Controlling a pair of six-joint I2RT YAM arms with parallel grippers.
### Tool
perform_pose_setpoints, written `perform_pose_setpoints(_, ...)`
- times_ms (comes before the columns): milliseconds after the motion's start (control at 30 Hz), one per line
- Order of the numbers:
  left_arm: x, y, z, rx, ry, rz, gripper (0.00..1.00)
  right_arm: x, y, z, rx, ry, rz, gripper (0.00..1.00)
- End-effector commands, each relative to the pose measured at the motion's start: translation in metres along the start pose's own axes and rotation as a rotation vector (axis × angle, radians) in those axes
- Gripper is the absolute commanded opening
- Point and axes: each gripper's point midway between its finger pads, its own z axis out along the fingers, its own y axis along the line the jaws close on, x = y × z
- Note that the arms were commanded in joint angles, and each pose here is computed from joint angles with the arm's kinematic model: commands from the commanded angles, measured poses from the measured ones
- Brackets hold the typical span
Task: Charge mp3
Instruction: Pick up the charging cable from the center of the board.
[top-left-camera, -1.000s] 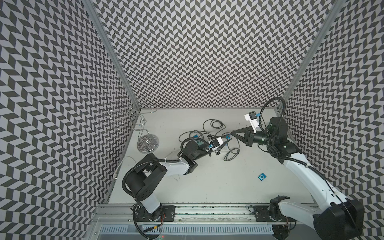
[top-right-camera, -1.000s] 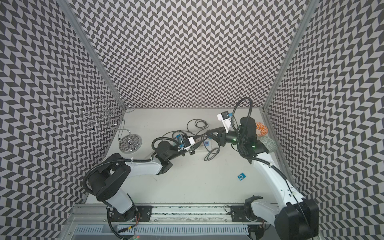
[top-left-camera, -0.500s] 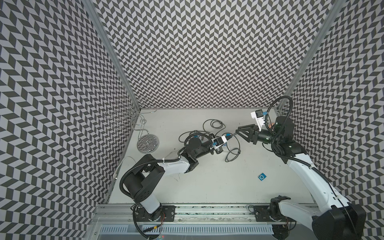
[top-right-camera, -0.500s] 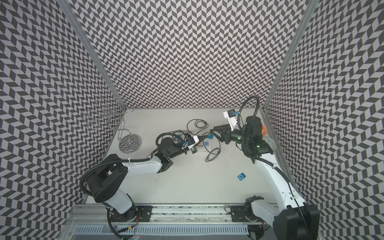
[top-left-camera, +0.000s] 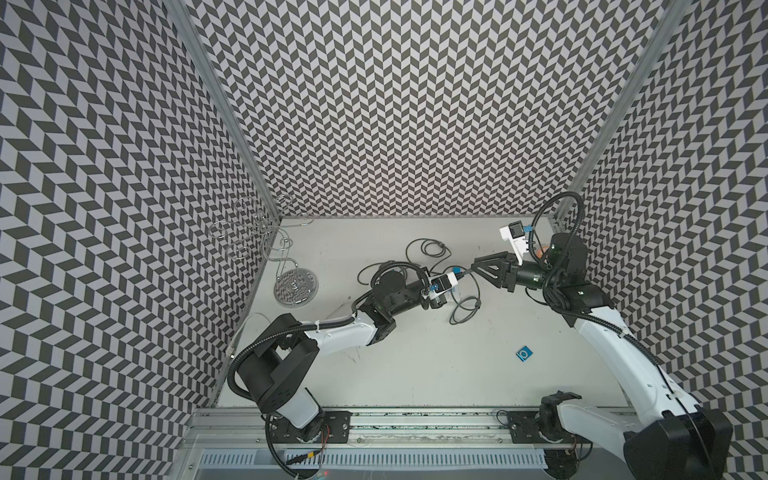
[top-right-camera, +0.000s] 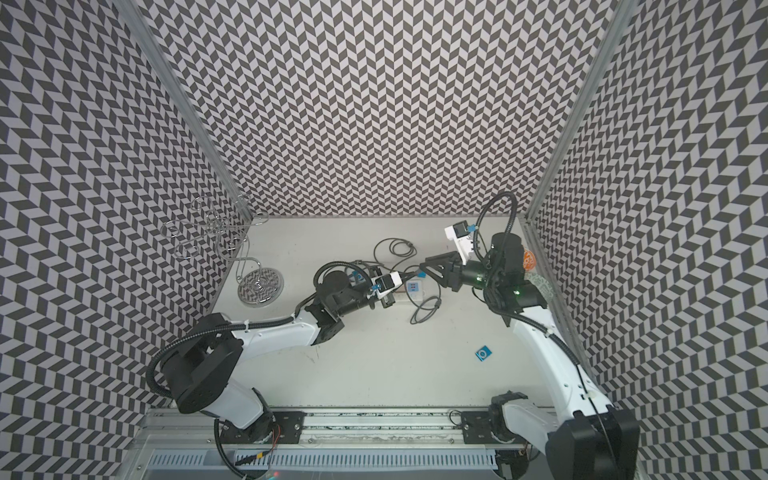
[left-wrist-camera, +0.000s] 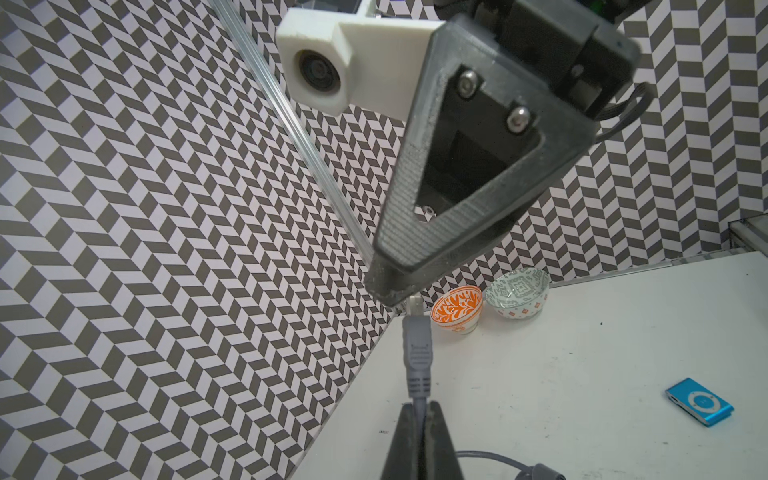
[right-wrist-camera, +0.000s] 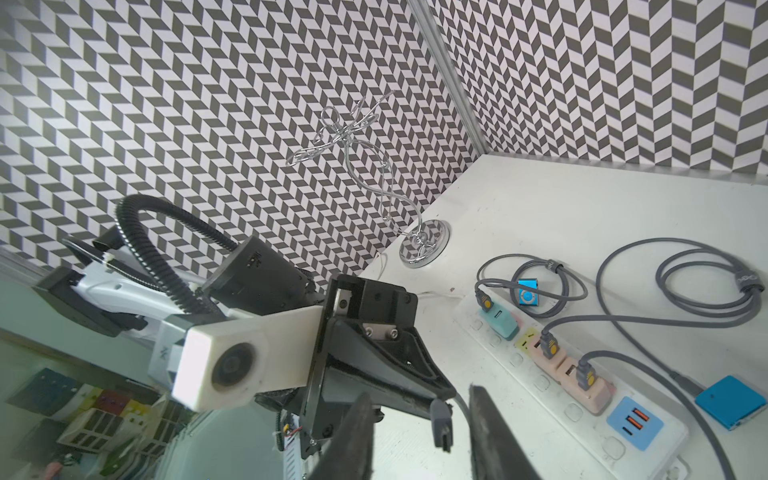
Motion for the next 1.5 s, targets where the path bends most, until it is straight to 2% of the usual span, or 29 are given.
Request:
perform_pose_setpoints(0, -0.022, 0.007, 0.002, -0.008, -0.036, 0.032, 0.0, 0.005, 0.005, 0.001, -0.054, 0.015, -0.028, 0.33)
perform_pose_setpoints(133, -0.025, 0.006, 0.001, -0.001, -0.046, 0.035, 0.0, 0.014, -0.003, 0.003, -0.029, 0.041, -0.014, 0.37)
perform_pose_setpoints(333, -0.03, 0.005, -0.001, 0.006, -0.055, 0.042, 0.0, 0.022, -0.007, 0.005, -0.039, 0.059, 0.001, 0.38)
perform_pose_setpoints(533, -0.029, 0.003, 0.0, 0.01, -0.047, 0.045, 0.0, 0.021, 0.002, 0.006, -0.094, 0.05, 0.005, 0.2)
perform_pose_setpoints(733, -0.026, 0.002, 0.0, 0.014, -0.036, 0.045, 0.0, 0.02, 0.004, 0.004, -0.098, 0.043, 0.002, 0.13)
perform_pose_setpoints(767, -0.026, 0.001, 0.0, 0.015, -0.036, 0.045, 0.0, 0.02, 0.003, 0.004, -0.091, 0.043, 0.002, 0.14)
perform_pose_setpoints(833, -0.026, 0.001, -0.001, 0.017, -0.035, 0.047, 0.0, 0.021, 0.0, 0.005, -0.08, 0.045, 0.005, 0.27)
perform_pose_setpoints(933, -0.023, 0.0, -0.001, 0.018, -0.028, 0.046, 0.0, 0.019, 0.0, 0.005, -0.076, 0.043, 0.001, 0.28)
perform_pose_setpoints(1100, -0.023, 0.0, -0.001, 0.018, -0.024, 0.047, 0.0, 0.021, 0.001, 0.006, -0.092, 0.049, 0.005, 0.1)
perform_pose_setpoints(1233, -0.021, 0.001, 0.0, 0.008, -0.02, 0.036, 0.0, 0.021, 0.001, 0.005, -0.092, 0.048, 0.005, 0.01)
perform_pose_setpoints(1333, -0.023, 0.006, -0.001, -0.027, -0.036, 0.015, 0.23, 0.019, 0.002, 0.005, -0.09, 0.044, 0.008, 0.0)
perform_pose_setpoints(1400, -0.027, 0.007, -0.004, -0.045, -0.065, -0.001, 0.35, 0.016, 0.003, 0.005, -0.096, 0.039, 0.015, 0.0)
perform_pose_setpoints(1467, -0.032, 0.008, -0.009, -0.064, -0.103, -0.014, 0.4, 0.014, 0.005, 0.005, -0.106, 0.033, 0.028, 0.0)
